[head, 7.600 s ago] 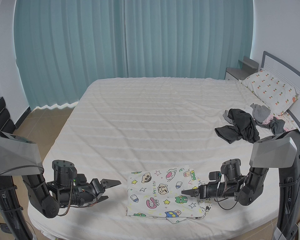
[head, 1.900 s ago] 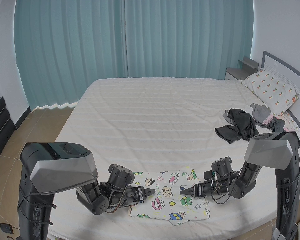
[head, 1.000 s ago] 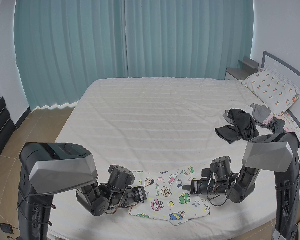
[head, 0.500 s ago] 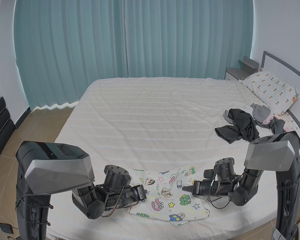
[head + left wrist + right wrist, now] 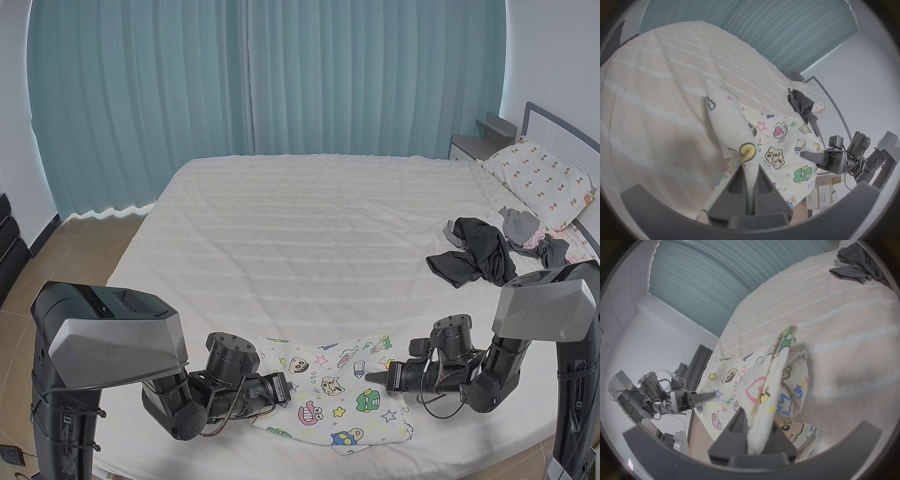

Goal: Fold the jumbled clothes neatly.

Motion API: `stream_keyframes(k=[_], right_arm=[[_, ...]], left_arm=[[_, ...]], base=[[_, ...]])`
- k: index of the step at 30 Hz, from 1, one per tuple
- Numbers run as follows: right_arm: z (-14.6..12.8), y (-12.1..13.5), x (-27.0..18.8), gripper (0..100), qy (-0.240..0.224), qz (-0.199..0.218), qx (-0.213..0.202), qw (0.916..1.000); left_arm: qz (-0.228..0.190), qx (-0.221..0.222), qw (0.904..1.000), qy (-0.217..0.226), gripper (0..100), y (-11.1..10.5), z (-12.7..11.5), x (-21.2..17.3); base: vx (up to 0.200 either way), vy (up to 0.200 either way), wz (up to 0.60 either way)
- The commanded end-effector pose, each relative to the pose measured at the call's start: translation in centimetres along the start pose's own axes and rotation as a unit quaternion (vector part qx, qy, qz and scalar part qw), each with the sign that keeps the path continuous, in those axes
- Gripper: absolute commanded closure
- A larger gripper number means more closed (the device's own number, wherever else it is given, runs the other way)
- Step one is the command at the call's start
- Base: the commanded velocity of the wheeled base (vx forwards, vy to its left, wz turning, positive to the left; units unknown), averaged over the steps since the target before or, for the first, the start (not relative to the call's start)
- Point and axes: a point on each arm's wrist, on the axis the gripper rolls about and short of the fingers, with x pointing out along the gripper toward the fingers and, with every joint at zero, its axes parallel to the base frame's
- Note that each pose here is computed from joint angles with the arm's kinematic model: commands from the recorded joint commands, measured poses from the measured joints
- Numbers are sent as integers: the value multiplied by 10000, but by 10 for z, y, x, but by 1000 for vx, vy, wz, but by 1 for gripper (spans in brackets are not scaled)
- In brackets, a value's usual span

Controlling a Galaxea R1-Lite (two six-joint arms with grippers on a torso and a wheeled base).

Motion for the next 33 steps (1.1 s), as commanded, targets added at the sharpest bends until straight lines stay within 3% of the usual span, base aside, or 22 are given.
stream_keyframes(k=[1,15,33], right_arm=[[1,2,-3,100,-12,18,-19,10000],[2,7,-11,100,-60,50,-41,10000],[4,7,-13,100,-81,41,-32,10000]], left_arm=[[-5,-3,10000,-11,100,0,0,-1],[-364,-75,9993,-23,100,-4,0,-10],[-359,-51,9993,43,100,-5,-5,-11]], base=[[0,-200,0],[0,-200,0],[0,-200,0]])
